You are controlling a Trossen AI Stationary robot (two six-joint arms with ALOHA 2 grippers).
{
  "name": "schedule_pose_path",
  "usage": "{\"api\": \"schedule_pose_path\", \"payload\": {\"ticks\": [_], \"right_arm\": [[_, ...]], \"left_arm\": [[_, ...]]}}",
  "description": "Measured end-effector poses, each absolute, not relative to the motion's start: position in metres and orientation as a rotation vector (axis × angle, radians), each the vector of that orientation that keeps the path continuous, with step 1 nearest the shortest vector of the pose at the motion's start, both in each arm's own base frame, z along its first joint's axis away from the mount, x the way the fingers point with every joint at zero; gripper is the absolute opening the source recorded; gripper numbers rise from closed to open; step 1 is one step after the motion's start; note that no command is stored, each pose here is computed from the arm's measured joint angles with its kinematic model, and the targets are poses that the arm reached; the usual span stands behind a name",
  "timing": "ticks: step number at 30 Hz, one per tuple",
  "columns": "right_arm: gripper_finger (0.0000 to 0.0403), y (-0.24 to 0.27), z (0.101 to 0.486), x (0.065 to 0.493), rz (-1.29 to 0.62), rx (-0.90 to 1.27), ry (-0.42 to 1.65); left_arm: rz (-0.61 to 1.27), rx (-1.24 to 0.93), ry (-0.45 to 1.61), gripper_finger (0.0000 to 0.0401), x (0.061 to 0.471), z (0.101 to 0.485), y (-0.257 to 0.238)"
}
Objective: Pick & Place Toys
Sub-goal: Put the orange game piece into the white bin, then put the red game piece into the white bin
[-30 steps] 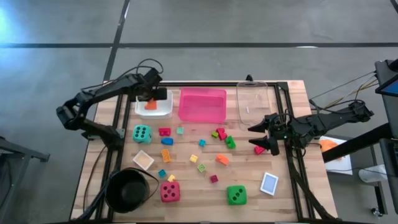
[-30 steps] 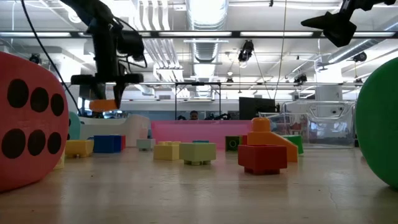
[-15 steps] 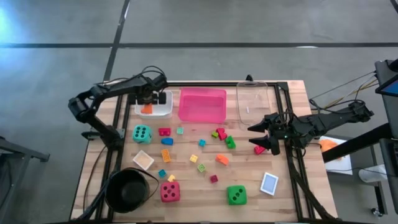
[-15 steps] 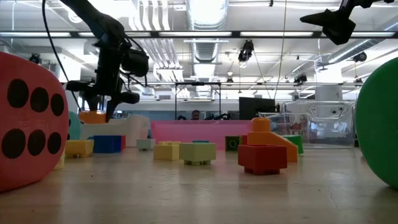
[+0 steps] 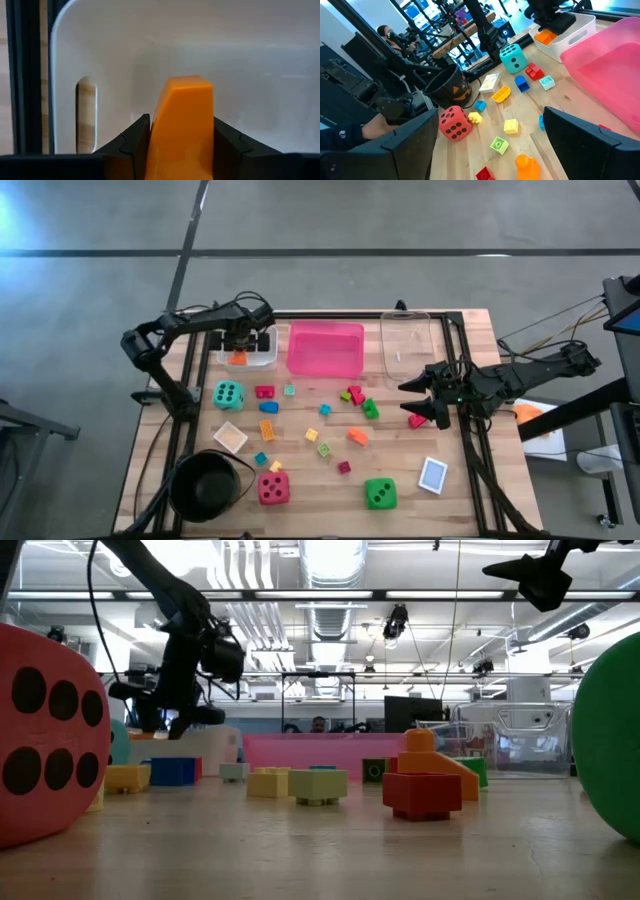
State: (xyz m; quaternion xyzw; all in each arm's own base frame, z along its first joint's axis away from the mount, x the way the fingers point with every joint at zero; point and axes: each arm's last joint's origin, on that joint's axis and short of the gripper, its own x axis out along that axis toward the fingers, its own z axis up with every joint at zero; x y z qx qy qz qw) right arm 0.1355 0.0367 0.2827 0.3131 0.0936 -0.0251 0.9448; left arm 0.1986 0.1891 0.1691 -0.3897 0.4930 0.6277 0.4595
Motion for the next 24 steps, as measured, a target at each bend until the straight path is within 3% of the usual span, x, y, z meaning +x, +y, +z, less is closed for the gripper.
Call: {"api": "schedule_pose_path", "payload": {"ticks": [11,19,24], "right_arm": [[0.0348,0.0368,0.2825,0.1355,-0.051,0.679,0.193],[0.0348,0.0368,0.2825,0.1354,-0.051,0.675,0.194],[0.0348,0.0368,0.2825,0.1354,-0.051,0.674,0.194]], "left_arm": [[1.528,-0.972,1.272,0.0149,0.1984,0.1636,0.1881],[1.479,-0.954,1.311,0.0272,0.1984,0.1636,0.1876],[1.478,-0.954,1.304,0.0305,0.1983,0.1653,0.1875]]}}
